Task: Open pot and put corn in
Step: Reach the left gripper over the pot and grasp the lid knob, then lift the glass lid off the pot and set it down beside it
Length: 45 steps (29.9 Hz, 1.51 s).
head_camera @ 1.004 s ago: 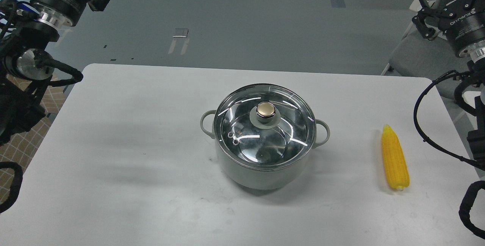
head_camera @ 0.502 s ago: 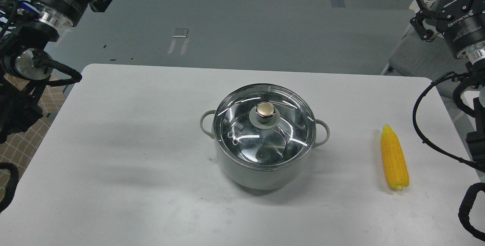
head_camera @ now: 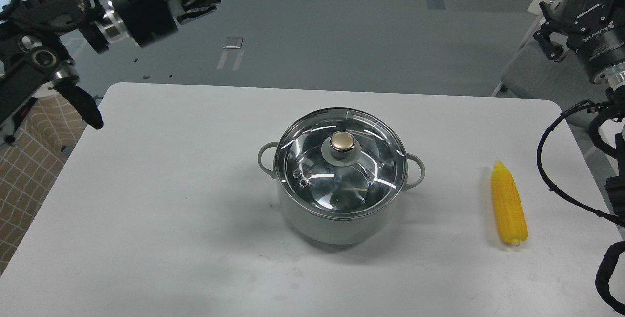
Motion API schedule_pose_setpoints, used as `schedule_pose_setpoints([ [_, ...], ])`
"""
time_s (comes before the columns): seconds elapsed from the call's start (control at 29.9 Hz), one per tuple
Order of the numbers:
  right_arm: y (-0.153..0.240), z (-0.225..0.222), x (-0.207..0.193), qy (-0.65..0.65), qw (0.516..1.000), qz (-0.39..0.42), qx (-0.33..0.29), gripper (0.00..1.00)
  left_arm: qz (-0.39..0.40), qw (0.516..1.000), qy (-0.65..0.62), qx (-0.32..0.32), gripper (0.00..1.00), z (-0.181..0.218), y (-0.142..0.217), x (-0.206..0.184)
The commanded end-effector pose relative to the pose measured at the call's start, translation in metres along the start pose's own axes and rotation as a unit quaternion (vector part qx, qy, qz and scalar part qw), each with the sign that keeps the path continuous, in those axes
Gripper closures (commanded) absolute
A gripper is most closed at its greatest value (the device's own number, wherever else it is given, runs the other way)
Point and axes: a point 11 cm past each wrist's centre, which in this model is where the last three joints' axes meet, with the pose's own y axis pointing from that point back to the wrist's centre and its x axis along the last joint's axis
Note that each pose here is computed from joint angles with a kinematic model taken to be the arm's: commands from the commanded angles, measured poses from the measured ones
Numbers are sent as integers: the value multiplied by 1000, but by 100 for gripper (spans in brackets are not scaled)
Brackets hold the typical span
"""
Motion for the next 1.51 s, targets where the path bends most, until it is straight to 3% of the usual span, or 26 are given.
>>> schedule_pose_setpoints([
  [0.0, 1, -3, 1, 2, 1000, 1, 2, 0, -59, 992, -108, 8, 4, 9, -24, -31],
  [0.17, 2, -6, 3, 4, 1000, 3, 4, 0, -135, 965, -223, 21, 8, 4, -55, -86],
  [0.33, 2, -6, 3, 4, 1000, 2, 5, 0, -175, 938, -298, 25, 11, -7, -61, -120],
  [0.7, 2, -3, 2, 0, 1000, 2, 3, 0, -194, 939, -283, 16, 19, -11, -70, -148],
  [0.84, 2, -3, 2, 0, 1000, 2, 3, 0, -195, 941, -274, 19, 26, -15, -71, -153],
  [0.9, 2, -2, 2, 1, 1000, 1, 3, 0, -194, 943, -269, 15, 35, -14, -75, -157],
  [1.07, 1, -5, 0, 3, 1000, -1, 6, 0, -198, 945, -259, 27, 39, -23, -76, -160],
  [1.3, 2, -5, 1, 3, 1000, 0, 5, 0, -201, 945, -257, 30, 66, -26, -74, -162],
  [1.47, 1, -5, 0, 3, 1000, -1, 6, 0, -196, 944, -263, 28, 69, -23, -72, -156],
])
